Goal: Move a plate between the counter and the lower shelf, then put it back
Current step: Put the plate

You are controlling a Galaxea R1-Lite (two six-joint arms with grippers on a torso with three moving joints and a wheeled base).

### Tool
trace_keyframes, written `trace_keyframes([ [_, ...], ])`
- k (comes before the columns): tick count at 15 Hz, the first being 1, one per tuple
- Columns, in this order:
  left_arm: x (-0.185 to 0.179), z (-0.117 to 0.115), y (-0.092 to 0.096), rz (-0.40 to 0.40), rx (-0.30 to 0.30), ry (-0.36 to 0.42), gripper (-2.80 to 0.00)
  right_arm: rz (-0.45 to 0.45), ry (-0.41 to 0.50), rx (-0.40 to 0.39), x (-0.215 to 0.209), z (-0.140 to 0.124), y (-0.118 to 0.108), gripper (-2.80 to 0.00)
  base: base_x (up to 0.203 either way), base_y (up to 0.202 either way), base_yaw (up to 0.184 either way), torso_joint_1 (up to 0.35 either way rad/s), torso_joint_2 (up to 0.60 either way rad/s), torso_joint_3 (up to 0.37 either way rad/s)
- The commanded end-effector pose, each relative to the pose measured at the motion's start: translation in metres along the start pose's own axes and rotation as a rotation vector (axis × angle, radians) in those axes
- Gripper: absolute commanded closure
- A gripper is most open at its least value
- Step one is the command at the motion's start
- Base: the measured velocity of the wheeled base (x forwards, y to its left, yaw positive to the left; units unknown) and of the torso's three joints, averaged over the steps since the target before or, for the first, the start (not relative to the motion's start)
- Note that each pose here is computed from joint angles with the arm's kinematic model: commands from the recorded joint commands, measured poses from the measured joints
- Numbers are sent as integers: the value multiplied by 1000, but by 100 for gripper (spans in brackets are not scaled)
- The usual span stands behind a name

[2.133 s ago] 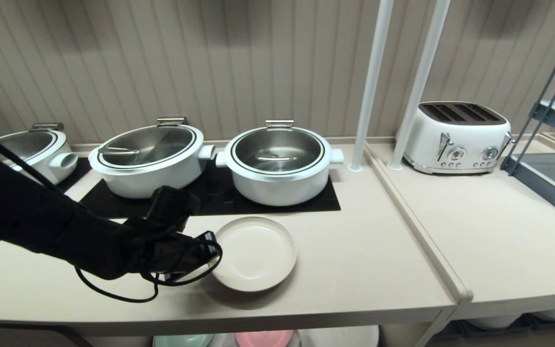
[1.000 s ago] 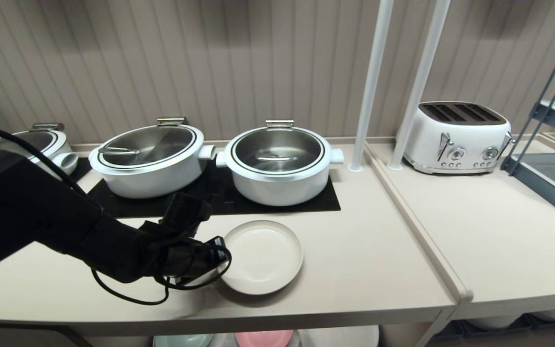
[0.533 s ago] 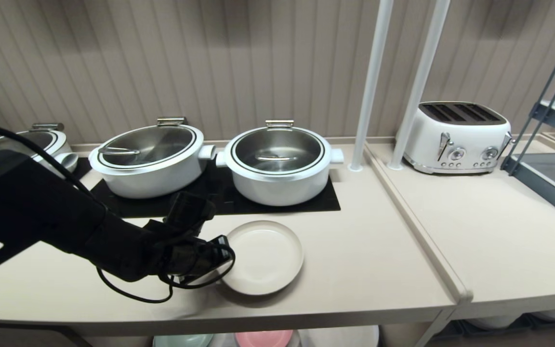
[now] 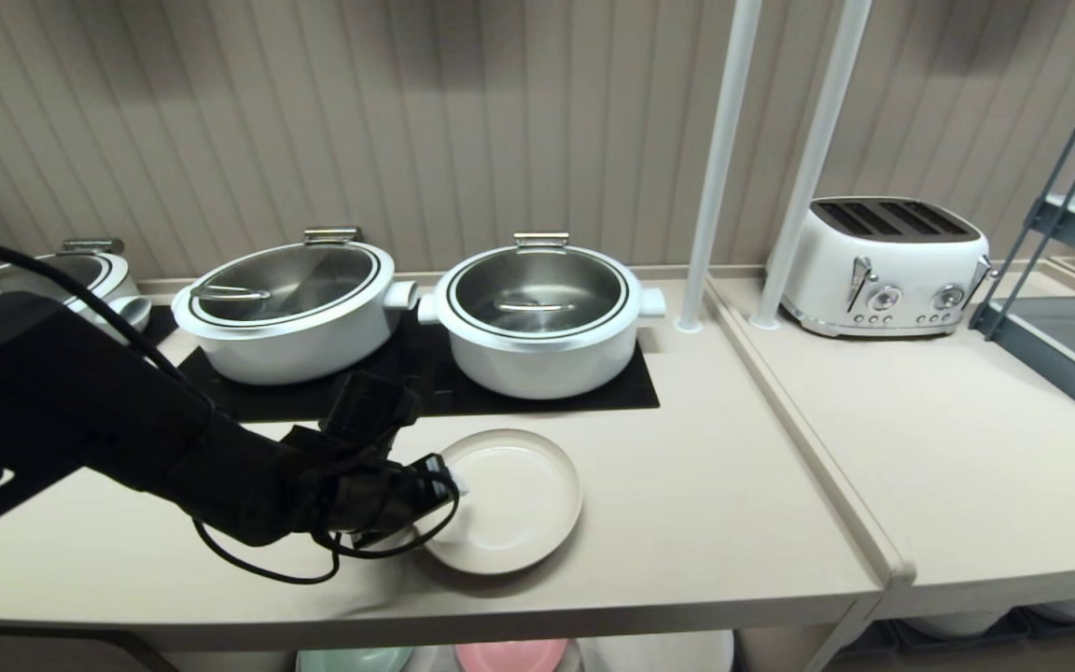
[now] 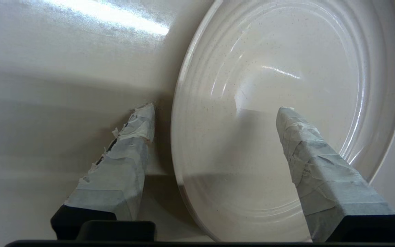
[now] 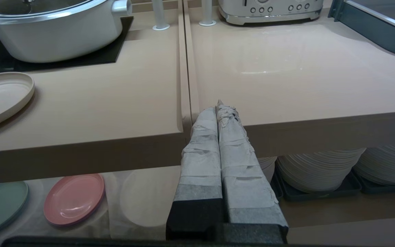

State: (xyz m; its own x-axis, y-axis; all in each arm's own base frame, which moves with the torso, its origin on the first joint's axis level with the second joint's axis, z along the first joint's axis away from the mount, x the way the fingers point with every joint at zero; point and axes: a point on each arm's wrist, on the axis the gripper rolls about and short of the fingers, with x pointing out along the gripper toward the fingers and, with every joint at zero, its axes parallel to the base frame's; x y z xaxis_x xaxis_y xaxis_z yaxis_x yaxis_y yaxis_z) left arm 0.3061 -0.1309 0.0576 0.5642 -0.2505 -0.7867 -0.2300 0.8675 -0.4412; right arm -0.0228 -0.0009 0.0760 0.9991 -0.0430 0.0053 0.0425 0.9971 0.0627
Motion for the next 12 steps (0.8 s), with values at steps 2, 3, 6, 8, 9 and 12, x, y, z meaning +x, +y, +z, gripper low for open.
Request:
trace_keyframes([
  [2,-2,1,0,1,-6,-6,-280,0,-1,1,0,0,0,0,0,0,0,0,0,0],
  [3,-3,2,0,-2,-6,-10,-280,0,1,0,0,0,0,0,0,0,0,0,0,0],
  [6,-13,6,-1,-17,-5,-34,-280,0,-1,0,0,0,0,0,0,0,0,0,0,0],
  [8,-21,9,-3,-32,-7,-54,-280,0,-1,1,0,0,0,0,0,0,0,0,0,0],
  [9,-25,11,-2,-35,-10,-61,-280,0,-1,0,0,0,0,0,0,0,0,0,0,0],
  [12,-34,11,1,-38,-16,-73,-280,0,-1,0,0,0,0,0,0,0,0,0,0,0],
])
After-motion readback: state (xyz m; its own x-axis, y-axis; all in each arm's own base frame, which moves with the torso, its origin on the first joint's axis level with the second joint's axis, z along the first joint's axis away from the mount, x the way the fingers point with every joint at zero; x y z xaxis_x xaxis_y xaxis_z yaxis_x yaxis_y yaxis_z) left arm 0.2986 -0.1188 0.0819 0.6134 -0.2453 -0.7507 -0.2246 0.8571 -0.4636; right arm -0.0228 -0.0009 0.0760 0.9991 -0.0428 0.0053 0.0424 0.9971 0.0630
